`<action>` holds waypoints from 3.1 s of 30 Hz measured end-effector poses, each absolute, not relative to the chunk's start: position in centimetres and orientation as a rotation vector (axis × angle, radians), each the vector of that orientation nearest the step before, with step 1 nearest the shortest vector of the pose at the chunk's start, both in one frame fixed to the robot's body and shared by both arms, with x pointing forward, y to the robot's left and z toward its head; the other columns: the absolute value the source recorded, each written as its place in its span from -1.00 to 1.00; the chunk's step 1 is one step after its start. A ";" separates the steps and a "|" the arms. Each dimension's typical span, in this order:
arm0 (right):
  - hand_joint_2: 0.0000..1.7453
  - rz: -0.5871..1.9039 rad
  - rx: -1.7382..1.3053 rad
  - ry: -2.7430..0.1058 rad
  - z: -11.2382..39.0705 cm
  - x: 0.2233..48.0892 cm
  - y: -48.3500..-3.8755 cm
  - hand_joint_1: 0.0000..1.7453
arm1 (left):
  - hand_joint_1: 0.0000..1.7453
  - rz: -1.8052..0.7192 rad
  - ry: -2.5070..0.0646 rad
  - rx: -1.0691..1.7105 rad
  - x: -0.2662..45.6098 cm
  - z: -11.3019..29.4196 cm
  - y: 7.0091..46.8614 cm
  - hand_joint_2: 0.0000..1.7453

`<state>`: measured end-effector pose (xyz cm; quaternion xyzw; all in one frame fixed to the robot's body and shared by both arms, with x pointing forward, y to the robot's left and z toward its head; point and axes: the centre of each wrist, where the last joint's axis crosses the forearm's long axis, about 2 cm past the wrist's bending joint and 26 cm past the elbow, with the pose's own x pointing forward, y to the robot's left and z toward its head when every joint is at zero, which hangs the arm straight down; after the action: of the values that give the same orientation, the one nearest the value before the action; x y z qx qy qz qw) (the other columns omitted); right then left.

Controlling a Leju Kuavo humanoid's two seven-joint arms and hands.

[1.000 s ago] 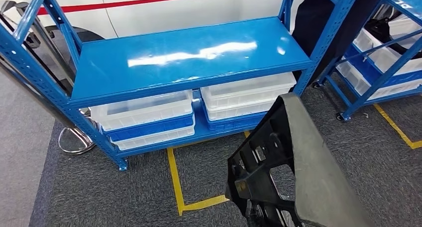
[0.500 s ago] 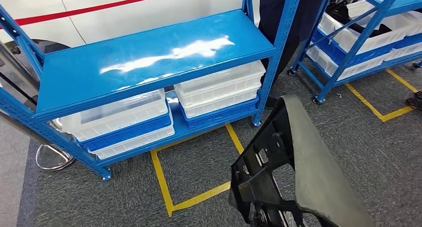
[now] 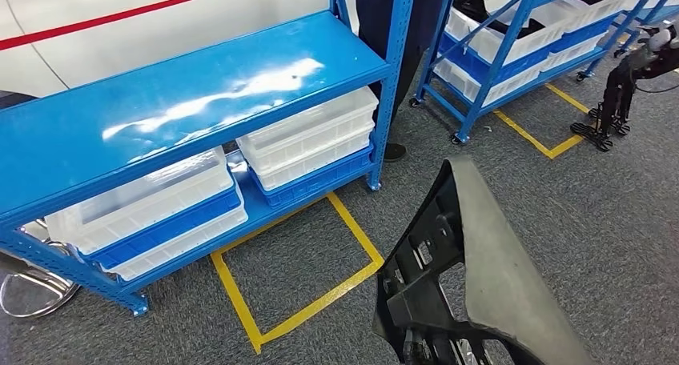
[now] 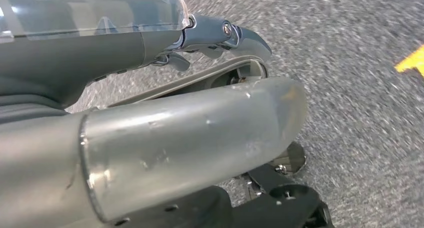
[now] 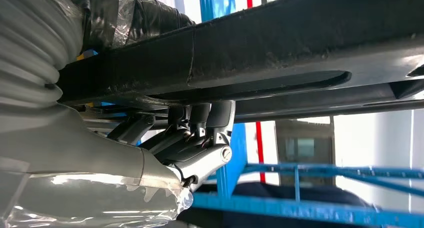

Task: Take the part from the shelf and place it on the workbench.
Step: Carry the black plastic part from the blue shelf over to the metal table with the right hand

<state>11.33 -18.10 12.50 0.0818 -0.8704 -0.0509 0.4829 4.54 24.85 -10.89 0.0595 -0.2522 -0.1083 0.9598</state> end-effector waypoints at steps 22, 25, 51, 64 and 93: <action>1.00 -0.124 0.151 -2.118 12.6 11.4 -17.9 1.00 | -1.00 -0.243 -0.508 0.122 5.2 -10.8 25.1 -1.00; 1.00 -0.123 0.148 -2.120 12.6 11.5 -17.9 1.00 | -1.00 -0.244 -0.506 0.121 5.1 -10.8 25.1 -1.00; 1.00 -0.126 0.126 -2.095 12.5 11.2 -18.1 1.00 | -1.00 -0.264 -0.486 0.118 5.3 -10.8 25.2 -1.00; 1.00 -0.121 0.111 -2.092 12.5 11.1 -18.3 1.00 | -1.00 -0.271 -0.478 0.111 5.3 -10.8 25.0 -1.00; 1.00 -0.110 0.092 -2.094 12.4 11.0 -18.5 1.00 | -1.00 -0.275 -0.481 0.109 5.2 -10.8 24.8 -1.00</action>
<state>11.02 -18.52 12.43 0.0381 -0.8651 -0.0453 0.4981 5.23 24.83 -10.81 0.0536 -0.2375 -0.1356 0.9604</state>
